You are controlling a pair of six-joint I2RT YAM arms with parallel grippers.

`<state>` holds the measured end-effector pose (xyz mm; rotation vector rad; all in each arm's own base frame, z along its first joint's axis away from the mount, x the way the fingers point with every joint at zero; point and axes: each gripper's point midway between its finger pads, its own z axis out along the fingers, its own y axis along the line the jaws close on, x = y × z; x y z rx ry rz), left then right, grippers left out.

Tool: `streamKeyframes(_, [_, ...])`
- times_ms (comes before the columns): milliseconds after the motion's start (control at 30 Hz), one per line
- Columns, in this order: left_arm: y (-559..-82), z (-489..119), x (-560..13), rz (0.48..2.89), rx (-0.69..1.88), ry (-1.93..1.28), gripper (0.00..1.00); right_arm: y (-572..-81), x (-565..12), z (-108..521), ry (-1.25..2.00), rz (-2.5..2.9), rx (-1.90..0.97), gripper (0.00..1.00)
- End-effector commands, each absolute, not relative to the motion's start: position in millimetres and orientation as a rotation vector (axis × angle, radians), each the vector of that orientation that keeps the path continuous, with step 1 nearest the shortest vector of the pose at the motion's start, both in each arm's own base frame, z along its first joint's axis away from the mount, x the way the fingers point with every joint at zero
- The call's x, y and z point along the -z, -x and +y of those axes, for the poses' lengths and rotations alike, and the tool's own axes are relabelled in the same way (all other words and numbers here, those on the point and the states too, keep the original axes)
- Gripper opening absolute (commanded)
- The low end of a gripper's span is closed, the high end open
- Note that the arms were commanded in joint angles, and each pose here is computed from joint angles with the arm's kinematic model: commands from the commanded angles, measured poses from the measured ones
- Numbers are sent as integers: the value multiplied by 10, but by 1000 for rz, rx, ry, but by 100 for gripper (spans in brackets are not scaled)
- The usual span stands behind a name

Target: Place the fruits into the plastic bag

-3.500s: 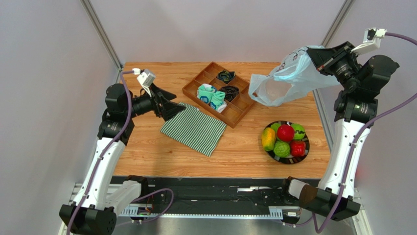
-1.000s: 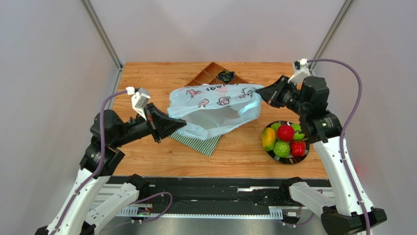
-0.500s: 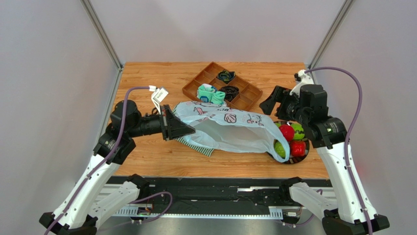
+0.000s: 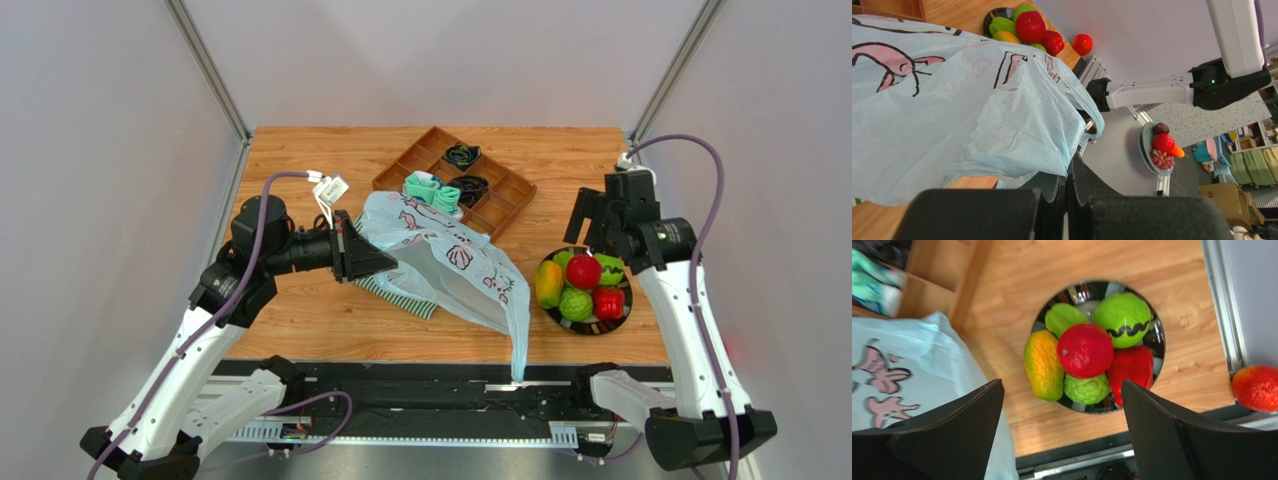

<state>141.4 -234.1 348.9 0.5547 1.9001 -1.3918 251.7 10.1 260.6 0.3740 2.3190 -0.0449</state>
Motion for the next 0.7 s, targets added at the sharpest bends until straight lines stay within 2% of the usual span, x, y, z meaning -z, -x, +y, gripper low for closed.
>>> streamKeyframes(0, [-1398, -2321, -3605, 1860, 1366, -595, 0, -2459, -2189, 79, -336, 2472, 115, 91])
streamKeyframes(300, [-1418, -2314, -3581, 1861, 1339, -616, 0, -2485, -1597, -85, -337, 2615, 292, 91])
streamKeyframes(667, [-1441, -2304, -3574, 1858, 1314, -627, 0, -2631, -1309, -88, -384, 2656, 175, 91])
